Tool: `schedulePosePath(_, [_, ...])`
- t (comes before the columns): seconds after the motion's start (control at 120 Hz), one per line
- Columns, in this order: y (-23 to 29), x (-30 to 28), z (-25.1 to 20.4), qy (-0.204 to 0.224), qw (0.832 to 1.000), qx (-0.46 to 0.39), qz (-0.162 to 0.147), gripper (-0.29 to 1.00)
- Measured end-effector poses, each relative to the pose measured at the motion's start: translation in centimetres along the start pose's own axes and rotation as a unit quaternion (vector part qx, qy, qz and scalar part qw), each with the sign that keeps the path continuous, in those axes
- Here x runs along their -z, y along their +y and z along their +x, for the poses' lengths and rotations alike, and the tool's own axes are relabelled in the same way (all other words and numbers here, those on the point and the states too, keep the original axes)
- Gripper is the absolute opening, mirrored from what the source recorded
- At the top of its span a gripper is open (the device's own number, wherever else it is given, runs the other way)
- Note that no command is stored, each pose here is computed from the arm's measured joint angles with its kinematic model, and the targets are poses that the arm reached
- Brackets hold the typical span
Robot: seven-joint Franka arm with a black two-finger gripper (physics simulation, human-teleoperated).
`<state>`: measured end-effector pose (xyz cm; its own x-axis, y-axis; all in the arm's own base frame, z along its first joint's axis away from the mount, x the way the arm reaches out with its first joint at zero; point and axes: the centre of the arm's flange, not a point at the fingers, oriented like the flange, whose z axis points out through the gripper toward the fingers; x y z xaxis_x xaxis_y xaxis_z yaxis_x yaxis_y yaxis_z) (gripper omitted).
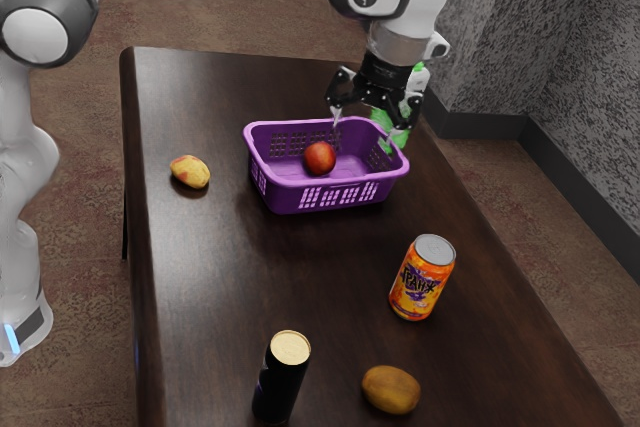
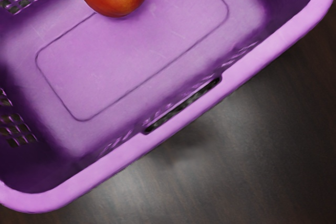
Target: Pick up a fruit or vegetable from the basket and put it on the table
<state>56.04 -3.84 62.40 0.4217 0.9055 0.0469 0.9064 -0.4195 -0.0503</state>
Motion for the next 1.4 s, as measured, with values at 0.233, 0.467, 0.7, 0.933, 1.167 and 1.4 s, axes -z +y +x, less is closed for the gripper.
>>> schedulePosePath(0.233, [0.2,-2.9,3.9,0.002,0.990,0.141,0.019,0.70])
schedulePosePath(0.467, [0.3,-4.5,3.2,-0.001,0.979,0.203,0.024,0.70])
schedulePosePath(0.7, [-2.0,-5.6,2.7,-0.012,0.969,0.246,0.028,0.70])
schedulePosePath(0.933, [-3.9,-6.8,3.7,-0.012,0.961,0.276,0.026,0.70])
schedulePosePath(1.167, [-5.2,-8.9,5.8,-0.006,0.954,0.299,0.029,0.70])
schedulePosePath(1.4, [-4.6,-9.6,5.3,0.002,0.960,0.281,0.020,0.70])
